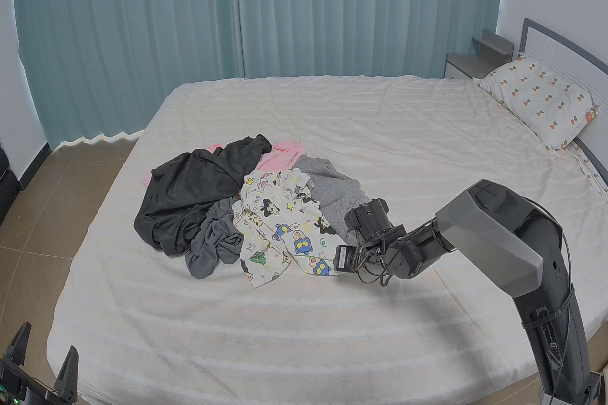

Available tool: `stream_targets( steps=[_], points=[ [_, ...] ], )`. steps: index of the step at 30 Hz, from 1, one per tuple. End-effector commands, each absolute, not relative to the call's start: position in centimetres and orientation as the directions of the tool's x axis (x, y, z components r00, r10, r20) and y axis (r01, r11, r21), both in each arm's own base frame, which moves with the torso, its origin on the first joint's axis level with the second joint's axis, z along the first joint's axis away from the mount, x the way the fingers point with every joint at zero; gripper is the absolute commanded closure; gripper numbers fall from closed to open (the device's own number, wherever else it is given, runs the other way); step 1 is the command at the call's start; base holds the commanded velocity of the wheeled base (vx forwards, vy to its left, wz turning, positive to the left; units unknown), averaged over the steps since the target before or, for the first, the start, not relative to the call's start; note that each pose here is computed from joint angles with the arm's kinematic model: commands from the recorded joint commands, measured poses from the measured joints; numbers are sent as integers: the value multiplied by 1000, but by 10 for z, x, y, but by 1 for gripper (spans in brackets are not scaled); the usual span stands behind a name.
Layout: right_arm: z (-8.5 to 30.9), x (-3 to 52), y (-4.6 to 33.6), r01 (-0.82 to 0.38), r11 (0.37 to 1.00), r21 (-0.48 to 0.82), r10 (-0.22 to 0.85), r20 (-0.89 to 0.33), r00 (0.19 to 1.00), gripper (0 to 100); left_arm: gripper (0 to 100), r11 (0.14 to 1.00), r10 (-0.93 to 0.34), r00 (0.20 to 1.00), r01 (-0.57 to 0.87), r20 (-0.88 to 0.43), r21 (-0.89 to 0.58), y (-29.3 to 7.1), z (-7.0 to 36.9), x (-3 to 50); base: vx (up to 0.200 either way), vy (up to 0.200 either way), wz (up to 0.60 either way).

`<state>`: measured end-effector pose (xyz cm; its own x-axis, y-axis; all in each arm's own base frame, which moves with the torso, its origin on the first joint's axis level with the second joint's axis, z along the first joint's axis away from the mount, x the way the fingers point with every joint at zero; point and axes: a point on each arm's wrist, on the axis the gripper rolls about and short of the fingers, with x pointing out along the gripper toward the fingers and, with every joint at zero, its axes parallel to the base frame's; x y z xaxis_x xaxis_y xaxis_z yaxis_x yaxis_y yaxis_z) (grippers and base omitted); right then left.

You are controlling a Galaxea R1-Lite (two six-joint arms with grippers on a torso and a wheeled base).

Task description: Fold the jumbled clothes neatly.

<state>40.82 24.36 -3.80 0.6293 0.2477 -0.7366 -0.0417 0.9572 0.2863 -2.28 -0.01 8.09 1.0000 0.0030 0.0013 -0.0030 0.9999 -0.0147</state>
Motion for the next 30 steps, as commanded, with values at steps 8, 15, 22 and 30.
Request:
stream_targets(
  steps=[8, 15, 22, 30],
  points=[
    [-48, 424, 248, -41, 953, 300, 253, -715, 651, 0, 0, 1000, 3, 1000, -3, 2, -15, 0, 76, -23, 0, 0, 0],
    [-51, 431, 262, -71, 949, 307, 276, -701, 658, 0, 0, 1000, 3, 1000, -3, 2, -15, 0, 76, -23, 0, 0, 0],
    [-48, 436, 279, -69, 953, 295, 272, -730, 627, 0, 0, 1000, 3, 1000, -3, 2, -15, 0, 76, -23, 0, 0, 0],
    [-45, 436, 283, -69, 957, 281, 264, -747, 610, 100, 0, 1000, 3, 1000, -3, 2, -14, 0, 76, -23, 0, 0, 0]
  ],
)
